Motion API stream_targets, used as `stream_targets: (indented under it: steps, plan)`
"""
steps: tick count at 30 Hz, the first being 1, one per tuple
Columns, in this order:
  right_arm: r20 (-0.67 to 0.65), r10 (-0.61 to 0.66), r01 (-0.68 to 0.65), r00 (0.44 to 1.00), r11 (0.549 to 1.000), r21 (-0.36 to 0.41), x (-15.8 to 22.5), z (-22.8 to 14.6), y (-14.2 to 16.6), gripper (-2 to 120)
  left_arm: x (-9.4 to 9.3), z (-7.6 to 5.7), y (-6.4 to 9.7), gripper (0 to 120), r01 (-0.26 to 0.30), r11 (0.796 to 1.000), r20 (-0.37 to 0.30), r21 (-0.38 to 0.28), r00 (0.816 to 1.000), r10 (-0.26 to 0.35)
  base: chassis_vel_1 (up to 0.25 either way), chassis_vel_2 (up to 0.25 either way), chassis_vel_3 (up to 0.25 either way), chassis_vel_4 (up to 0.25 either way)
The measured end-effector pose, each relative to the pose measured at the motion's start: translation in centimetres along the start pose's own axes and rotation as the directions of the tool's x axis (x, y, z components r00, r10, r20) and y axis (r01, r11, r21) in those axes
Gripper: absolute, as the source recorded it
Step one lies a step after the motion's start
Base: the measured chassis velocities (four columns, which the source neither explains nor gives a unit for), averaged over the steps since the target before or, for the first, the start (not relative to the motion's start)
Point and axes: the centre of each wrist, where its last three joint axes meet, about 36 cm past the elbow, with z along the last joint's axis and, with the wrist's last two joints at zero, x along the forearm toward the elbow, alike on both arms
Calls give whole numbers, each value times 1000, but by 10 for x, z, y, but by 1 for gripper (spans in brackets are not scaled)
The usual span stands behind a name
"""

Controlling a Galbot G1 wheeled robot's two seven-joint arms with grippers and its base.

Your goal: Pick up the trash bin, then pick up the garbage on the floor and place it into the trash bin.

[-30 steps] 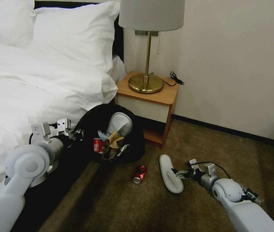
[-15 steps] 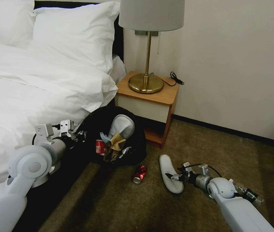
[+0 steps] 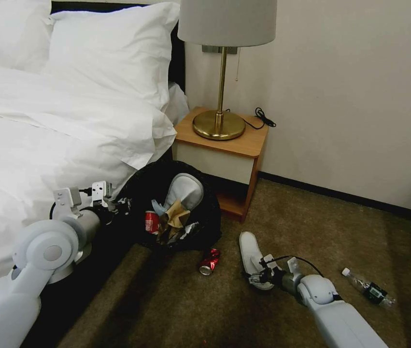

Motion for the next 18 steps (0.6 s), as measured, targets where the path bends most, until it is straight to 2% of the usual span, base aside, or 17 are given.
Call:
stream_targets:
  steps: [4,5,7,9,11,13,18]
  plan:
    - [2,4,-4,1000,1000,-6,-3,-1,0,88,2,-1,0,2,0,1000,2,-6,1000,0,0,0,0,0]
    - [-1,6,-6,1000,1000,-10,-6,0,-1,79,3,-2,0,2,1,1000,2,-9,1000,-1,0,0,0,0]
    - [-3,8,-8,1000,1000,-9,-7,1,-1,76,3,-2,0,2,1,1000,2,-9,1000,-1,0,0,0,0]
    - [-1,17,-17,1000,1000,-3,-7,0,-4,63,3,-2,0,2,-2,1000,2,-9,1000,2,0,0,0,0]
    - [0,21,-21,1000,1000,-1,-6,-1,-5,61,3,-2,0,2,-3,1000,2,-9,1000,3,0,0,0,0]
    - [7,39,-39,999,999,7,-3,-7,-10,48,3,-1,0,2,-14,1000,1,-11,1000,14,0,0,0,0]
    - [-5,48,-48,999,999,15,-7,-5,-14,47,3,-2,0,2,-22,1000,4,-13,1000,22,0,0,0,0]
